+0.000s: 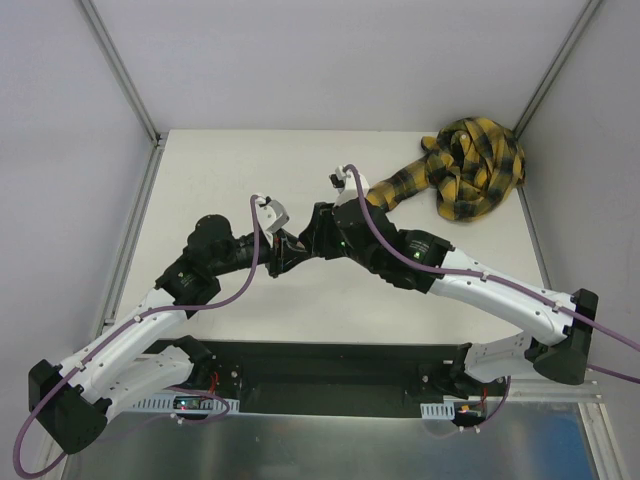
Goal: Paint the nails
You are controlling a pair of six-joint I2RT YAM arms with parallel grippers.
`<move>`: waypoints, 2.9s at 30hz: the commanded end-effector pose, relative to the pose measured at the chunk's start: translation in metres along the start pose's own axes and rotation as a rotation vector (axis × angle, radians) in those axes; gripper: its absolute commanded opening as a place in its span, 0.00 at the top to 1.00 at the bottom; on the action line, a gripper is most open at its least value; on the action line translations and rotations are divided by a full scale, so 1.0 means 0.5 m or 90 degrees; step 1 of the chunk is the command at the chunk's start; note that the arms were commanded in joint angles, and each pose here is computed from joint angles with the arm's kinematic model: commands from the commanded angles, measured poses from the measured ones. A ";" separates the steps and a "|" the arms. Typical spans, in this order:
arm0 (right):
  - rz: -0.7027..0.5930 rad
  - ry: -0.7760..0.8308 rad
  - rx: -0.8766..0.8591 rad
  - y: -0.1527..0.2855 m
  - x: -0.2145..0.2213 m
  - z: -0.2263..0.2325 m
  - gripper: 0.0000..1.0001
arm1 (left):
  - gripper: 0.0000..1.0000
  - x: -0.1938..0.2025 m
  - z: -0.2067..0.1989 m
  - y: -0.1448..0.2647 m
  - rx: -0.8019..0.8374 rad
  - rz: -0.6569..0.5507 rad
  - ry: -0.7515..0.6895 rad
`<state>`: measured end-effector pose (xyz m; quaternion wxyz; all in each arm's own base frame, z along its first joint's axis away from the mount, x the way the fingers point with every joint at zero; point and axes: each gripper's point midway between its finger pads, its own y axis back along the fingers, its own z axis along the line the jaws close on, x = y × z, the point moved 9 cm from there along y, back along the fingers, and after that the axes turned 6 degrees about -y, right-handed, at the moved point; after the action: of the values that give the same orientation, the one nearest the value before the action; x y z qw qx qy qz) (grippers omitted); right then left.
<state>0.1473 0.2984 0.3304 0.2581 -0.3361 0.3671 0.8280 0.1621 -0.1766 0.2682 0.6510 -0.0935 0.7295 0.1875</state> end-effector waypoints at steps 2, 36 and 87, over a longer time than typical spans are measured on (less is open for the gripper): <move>-0.050 -0.036 -0.034 0.002 -0.031 0.032 0.63 | 1.00 -0.019 -0.011 0.003 0.017 -0.031 -0.021; -0.042 0.143 -0.336 0.088 0.007 -0.094 0.46 | 1.00 -0.028 -0.042 0.011 0.234 -0.040 -0.006; 0.048 0.225 -0.613 0.081 0.056 -0.063 1.00 | 1.00 -0.038 -0.090 0.048 0.435 -0.057 -0.023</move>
<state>0.1210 0.2539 0.3028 0.0094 -0.5081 0.0546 0.8595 0.1236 -0.1752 0.2737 0.6174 0.0651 0.7839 -0.0088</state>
